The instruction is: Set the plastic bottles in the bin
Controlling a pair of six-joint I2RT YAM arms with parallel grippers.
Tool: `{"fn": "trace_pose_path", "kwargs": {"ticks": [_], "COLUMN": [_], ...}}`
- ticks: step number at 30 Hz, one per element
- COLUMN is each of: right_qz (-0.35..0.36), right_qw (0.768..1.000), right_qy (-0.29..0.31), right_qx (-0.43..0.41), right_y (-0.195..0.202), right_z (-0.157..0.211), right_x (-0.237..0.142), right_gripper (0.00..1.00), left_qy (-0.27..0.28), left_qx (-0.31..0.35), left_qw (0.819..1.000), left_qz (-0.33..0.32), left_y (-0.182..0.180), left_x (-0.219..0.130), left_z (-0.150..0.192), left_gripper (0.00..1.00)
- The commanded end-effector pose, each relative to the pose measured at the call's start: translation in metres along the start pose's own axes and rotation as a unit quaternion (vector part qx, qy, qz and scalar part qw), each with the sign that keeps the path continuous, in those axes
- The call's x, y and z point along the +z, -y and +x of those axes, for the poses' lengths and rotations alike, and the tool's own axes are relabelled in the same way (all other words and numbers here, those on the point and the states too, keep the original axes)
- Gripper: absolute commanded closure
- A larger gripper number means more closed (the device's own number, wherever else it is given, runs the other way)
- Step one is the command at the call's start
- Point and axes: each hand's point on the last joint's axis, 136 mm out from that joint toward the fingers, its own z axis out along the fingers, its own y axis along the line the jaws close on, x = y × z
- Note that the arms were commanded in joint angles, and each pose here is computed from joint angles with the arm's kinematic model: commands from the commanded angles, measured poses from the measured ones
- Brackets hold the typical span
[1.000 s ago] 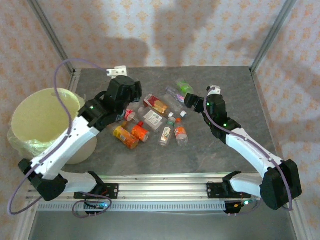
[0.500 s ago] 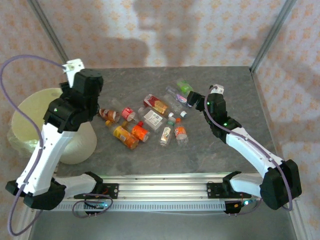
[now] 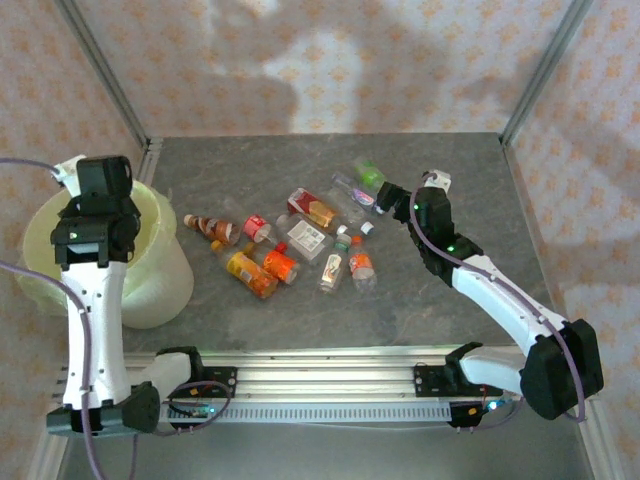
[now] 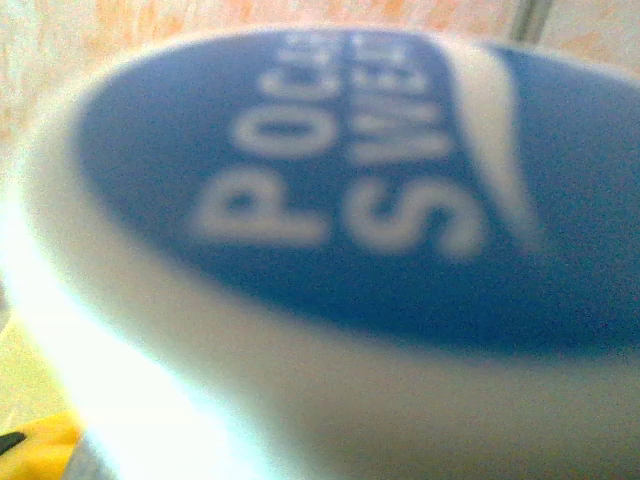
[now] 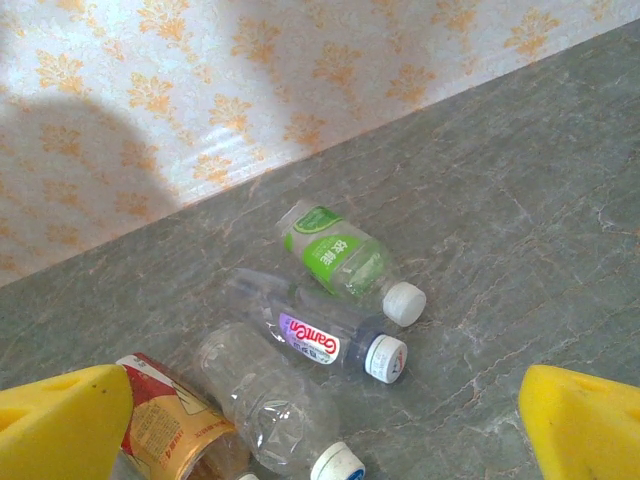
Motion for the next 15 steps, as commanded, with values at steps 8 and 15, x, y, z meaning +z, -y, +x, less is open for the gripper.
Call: {"fn": "trace_pose_path", "kwargs": {"ticks": [8,15], "right_qz": [0.008,0.038], "right_qw": [1.0,0.999], "right_qy": [0.018,0.03], "right_qx": [-0.006,0.009], "right_y": [0.0,0.014], "right_z": [-0.011,-0.01], "right_x": [-0.003,-0.004], "right_gripper": [0.01,0.01], "left_qy": [-0.132,-0.2], "left_qx": [-0.03,-0.031], "left_qw": [0.991,0.979], "left_qz": [-0.006,-0.006], "left_y": [-0.019,-0.012], "left_x": [0.051,0.075], "left_z": [0.061,0.091], "left_gripper": [0.41,0.37]}}
